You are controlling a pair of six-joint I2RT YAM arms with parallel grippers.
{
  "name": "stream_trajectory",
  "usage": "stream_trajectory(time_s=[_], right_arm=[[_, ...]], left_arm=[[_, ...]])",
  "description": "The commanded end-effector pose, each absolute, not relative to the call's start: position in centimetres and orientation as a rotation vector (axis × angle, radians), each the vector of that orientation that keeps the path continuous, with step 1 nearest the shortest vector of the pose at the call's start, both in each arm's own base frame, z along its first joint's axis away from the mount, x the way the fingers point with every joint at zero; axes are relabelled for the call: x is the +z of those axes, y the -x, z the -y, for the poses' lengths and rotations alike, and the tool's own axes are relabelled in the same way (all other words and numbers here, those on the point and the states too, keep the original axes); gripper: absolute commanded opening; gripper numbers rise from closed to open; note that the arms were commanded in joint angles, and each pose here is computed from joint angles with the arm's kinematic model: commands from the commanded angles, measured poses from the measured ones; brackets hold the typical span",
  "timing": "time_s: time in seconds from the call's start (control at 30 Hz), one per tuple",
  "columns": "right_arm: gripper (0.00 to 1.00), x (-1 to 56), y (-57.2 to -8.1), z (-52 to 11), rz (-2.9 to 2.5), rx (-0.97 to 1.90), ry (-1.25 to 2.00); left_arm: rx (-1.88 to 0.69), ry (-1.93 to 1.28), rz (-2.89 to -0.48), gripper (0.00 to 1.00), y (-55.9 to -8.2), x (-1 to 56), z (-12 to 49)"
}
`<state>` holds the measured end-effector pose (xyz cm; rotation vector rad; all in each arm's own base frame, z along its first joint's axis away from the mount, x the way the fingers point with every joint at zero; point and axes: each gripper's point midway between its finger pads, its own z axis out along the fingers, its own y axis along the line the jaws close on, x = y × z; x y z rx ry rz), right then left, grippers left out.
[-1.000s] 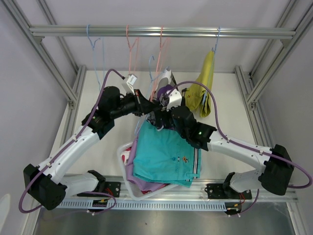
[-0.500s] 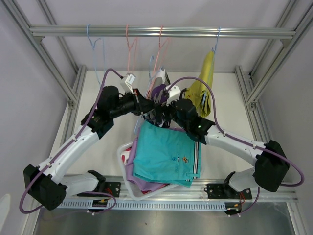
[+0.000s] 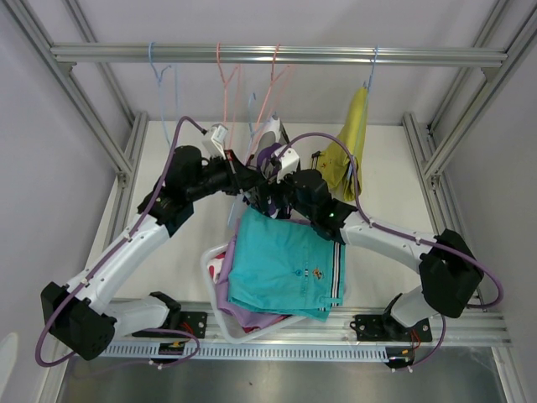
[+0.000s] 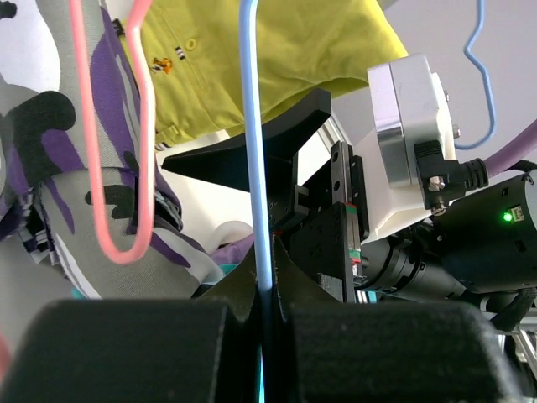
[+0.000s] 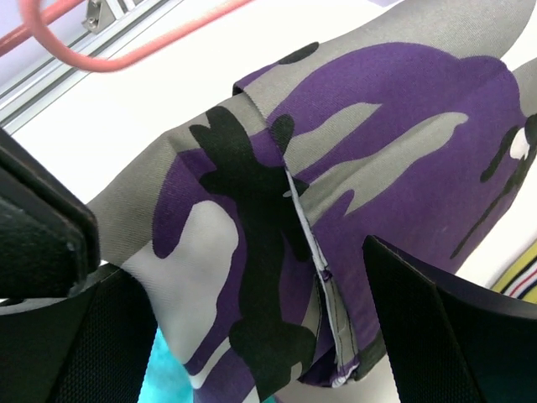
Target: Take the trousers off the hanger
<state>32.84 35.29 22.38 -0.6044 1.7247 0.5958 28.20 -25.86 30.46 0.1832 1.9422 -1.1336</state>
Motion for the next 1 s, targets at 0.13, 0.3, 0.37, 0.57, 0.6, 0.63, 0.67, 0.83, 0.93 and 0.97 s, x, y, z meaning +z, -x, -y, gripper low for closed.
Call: stream_trajectory(time_s=[0.13,0.3,0.37,0.57,0.6,0.63,0.67,0.83,0.93,0.97], right_arm=[[0.89,24.9,-36.5,-35.2,-1.64,0.568,0.493],[0.75,25.1,-37.3,-35.2,-1.635,0.57,0.488],[0.68,25.3,-37.5,-35.2,-1.628,0.573,0.488],[0.55,25.9,-38.0,-35.5,-1.605,0.594,0.485],[0.53,26.0,-38.0,-35.4,-1.602,0.596,0.483],[0.48,26.2,-38.1,-35.4,-1.599,0.6,0.479],[0.42,26.2,-38.2,-35.3,-1.598,0.598,0.476],[0.24,26.7,-38.8,-34.8,-1.608,0.593,0.451],[0.13,26.9,-38.9,-34.6,-1.619,0.581,0.451],[0.11,27.0,-38.8,-34.5,-1.619,0.579,0.451]], left_arm=[[-1.269,-0.373,-1.735,0.01,-25.8,35.9,27.7],[-1.268,-0.379,-1.734,0.01,-25.7,35.9,27.8],[-1.27,-0.381,-1.734,0.01,-25.7,35.9,27.8],[-1.271,-0.384,-1.744,0.01,-25.8,35.6,27.9],[-1.275,-0.388,-1.743,0.0,-25.7,35.7,28.0],[-1.276,-0.387,-1.74,0.01,-25.8,35.8,27.9],[-1.278,-0.39,-1.74,0.0,-25.7,35.9,27.9],[-1.278,-0.392,-1.741,0.01,-25.6,35.8,27.9],[-1.282,-0.392,-1.741,0.0,-25.6,35.8,27.9],[-1.282,-0.394,-1.738,0.0,-25.6,35.9,27.9]])
